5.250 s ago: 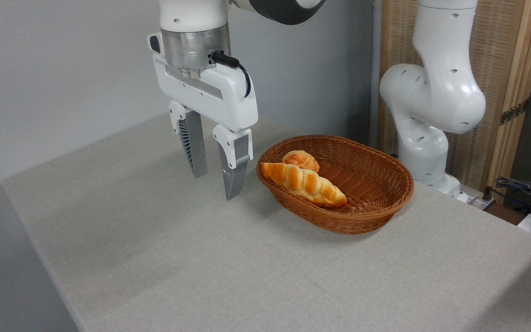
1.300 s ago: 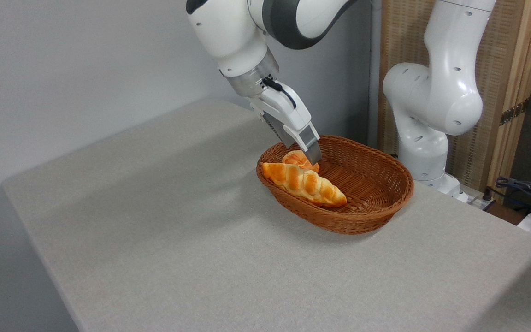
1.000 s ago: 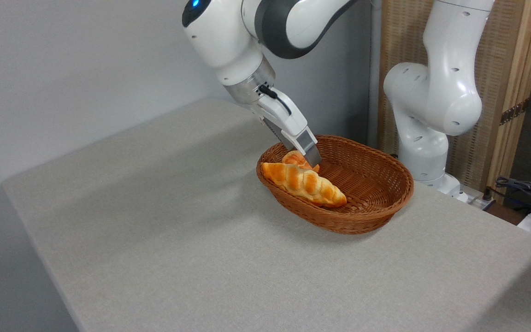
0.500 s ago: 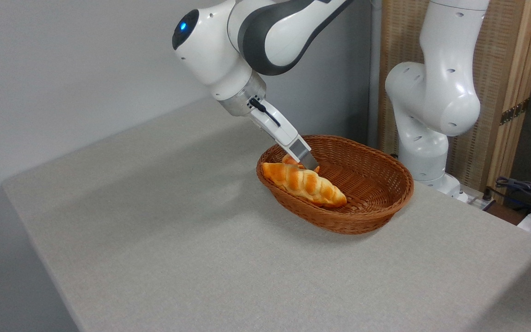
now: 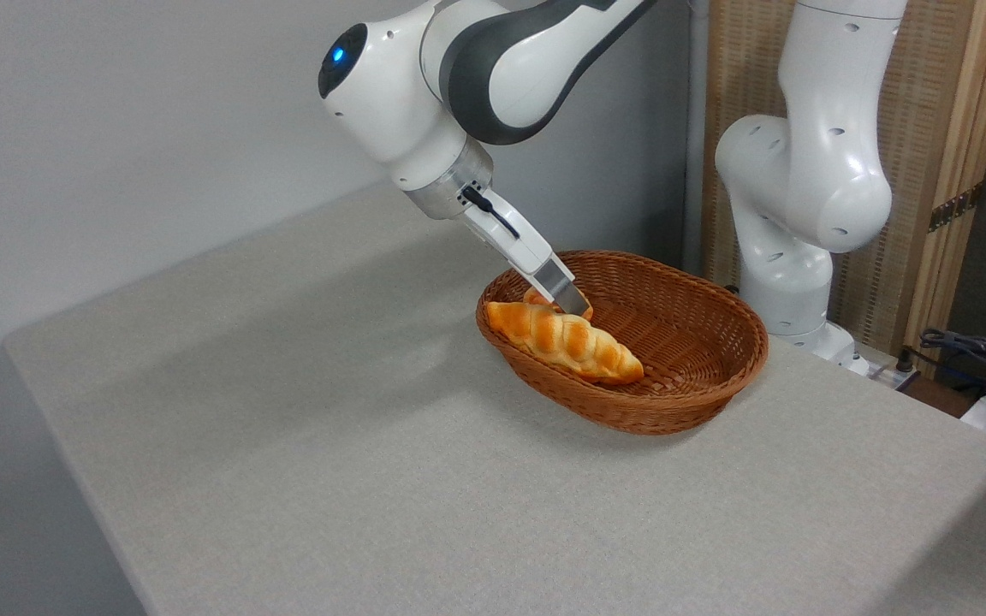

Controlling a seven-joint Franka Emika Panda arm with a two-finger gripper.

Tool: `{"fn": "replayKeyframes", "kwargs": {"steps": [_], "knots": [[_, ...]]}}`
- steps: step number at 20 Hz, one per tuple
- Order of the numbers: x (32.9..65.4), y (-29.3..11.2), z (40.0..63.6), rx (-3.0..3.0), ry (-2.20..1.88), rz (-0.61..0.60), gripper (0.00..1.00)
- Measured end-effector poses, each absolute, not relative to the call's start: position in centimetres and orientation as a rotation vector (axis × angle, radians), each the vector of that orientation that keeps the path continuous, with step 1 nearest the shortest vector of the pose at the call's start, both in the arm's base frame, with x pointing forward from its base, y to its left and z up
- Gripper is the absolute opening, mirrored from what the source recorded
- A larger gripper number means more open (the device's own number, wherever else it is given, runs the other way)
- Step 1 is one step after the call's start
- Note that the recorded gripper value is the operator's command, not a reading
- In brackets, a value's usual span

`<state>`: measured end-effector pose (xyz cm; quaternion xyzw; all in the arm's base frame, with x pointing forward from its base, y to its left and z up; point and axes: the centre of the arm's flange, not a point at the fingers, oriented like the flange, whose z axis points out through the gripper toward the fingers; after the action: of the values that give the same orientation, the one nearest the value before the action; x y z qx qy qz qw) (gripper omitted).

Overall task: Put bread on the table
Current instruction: 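Lower the gripper onto the orange bun and close on it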

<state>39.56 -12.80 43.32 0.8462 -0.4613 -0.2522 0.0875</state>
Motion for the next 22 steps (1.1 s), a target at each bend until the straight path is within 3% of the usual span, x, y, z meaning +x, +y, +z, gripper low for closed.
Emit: {"fn": "replayKeyframes", "kwargs": {"steps": [22], "knots": [[39.39,-12.88,43.61,2.508,-1.384,-0.761,0.42]]}}
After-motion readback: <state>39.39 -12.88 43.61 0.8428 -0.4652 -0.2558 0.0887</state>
